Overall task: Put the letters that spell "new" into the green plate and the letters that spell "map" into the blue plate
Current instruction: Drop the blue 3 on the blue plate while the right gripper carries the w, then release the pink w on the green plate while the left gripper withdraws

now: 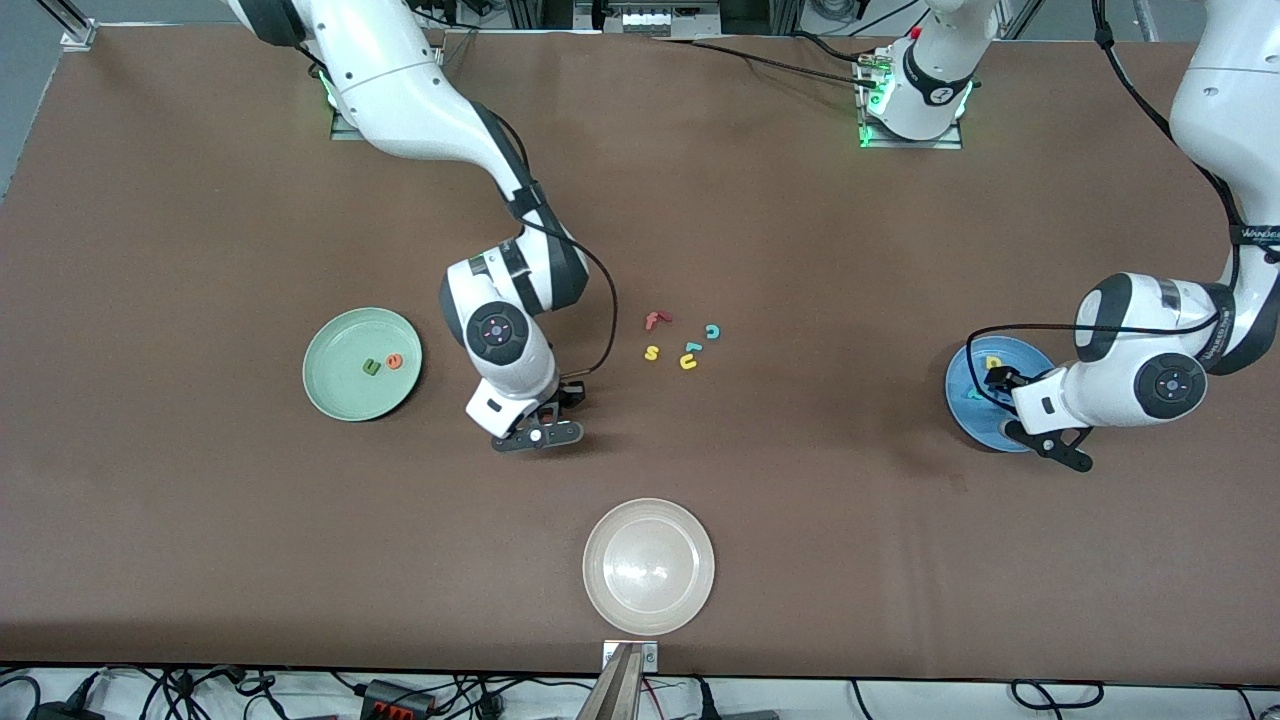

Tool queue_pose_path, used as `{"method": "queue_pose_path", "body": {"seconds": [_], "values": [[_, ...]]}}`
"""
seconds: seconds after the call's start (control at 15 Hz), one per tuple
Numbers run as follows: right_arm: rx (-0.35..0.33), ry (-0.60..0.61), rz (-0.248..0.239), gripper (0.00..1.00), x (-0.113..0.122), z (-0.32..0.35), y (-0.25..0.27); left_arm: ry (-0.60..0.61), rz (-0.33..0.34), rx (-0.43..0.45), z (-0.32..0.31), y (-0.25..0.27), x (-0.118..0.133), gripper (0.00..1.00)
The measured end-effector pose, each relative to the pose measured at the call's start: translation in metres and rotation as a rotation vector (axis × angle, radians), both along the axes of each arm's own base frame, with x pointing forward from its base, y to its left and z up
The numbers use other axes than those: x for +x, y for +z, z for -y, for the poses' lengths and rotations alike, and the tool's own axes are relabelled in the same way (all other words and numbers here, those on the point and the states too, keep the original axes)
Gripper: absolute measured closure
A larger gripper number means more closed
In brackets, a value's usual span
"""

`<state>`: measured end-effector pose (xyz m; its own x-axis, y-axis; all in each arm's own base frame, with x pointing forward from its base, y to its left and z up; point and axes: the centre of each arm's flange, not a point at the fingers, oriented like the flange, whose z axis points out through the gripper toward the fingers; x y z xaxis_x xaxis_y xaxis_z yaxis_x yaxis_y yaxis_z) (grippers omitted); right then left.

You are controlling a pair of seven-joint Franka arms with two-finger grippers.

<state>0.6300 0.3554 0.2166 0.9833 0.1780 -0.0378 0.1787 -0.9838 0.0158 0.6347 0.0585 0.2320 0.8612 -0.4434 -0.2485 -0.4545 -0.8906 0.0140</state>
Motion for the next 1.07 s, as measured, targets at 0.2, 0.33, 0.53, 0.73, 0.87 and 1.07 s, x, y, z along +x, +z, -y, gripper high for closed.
{"method": "queue_pose_path", "body": {"seconds": [0.2,0.33,0.53,0.73,0.87,1.07], "values": [[-0.001,0.052,-0.062,0.74,0.022,0.093,0.043,0.038,-0.048,0.04,0.042,0.064,0.005,0.0],[0.015,0.055,-0.1,0.74,0.023,0.171,0.052,0.079,-0.067,0.064,0.073,0.102,0.004,0.0],[0.031,0.059,-0.164,0.74,-0.001,0.255,0.047,0.129,-0.099,0.093,0.117,0.152,-0.002,0.0],[0.036,0.087,-0.197,0.74,-0.034,0.304,0.037,0.133,-0.094,0.089,0.139,0.217,-0.005,0.0],[0.033,0.108,-0.181,0.74,-0.05,0.324,0.022,0.144,-0.07,0.068,0.141,0.252,-0.005,0.0],[0.014,0.122,-0.146,0.74,-0.065,0.334,-0.004,0.225,-0.037,0.01,0.128,0.289,-0.008,0.0]]}}
